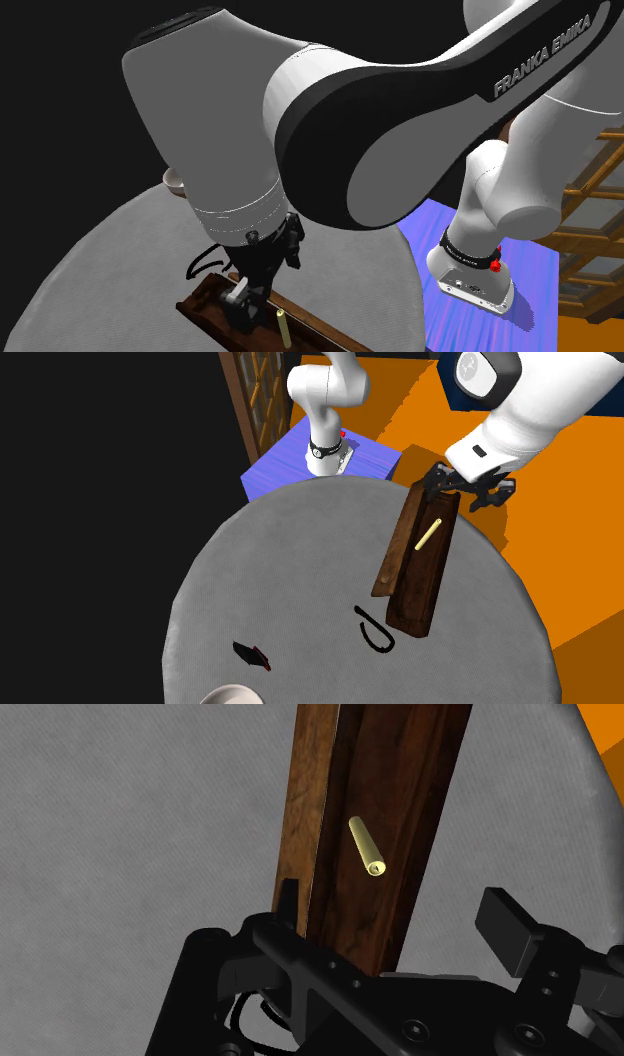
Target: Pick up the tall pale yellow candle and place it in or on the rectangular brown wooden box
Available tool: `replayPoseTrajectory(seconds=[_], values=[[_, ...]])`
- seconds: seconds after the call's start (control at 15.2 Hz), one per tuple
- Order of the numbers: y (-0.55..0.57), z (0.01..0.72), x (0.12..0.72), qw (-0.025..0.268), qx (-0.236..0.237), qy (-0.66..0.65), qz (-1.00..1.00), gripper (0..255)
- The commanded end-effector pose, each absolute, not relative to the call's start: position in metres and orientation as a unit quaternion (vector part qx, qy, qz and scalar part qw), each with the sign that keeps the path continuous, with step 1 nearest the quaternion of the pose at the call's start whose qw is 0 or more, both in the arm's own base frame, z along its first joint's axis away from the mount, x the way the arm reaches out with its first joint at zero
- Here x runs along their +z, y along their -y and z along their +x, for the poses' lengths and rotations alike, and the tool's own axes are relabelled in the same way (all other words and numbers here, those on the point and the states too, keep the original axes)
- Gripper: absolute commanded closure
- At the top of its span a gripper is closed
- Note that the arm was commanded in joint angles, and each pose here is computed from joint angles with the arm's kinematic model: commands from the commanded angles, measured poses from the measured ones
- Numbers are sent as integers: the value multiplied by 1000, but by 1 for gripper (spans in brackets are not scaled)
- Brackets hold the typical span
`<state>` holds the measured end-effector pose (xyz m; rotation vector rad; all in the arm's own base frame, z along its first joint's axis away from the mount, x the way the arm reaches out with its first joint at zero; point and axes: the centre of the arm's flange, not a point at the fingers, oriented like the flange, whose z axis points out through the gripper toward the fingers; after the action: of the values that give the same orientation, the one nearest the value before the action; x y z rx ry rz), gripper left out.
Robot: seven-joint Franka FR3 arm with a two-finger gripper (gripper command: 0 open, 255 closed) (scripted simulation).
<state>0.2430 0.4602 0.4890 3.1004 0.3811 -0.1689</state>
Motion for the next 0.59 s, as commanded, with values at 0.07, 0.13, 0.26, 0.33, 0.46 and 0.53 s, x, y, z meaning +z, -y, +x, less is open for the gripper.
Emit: replayPoseTrajectory(seconds=[0.07, 0.13, 0.26, 0.33, 0.46, 0.53], values=[[-461, 246, 515, 7, -54, -122, 991, 0], [-461, 247, 528, 7, -54, -122, 991, 0], [-461, 248, 539, 7, -54, -122, 991, 0], [-461, 248, 539, 7, -54, -122, 991, 0], [-461, 248, 539, 7, -54, -122, 991, 0], [-461, 248, 539, 7, -54, -122, 991, 0]])
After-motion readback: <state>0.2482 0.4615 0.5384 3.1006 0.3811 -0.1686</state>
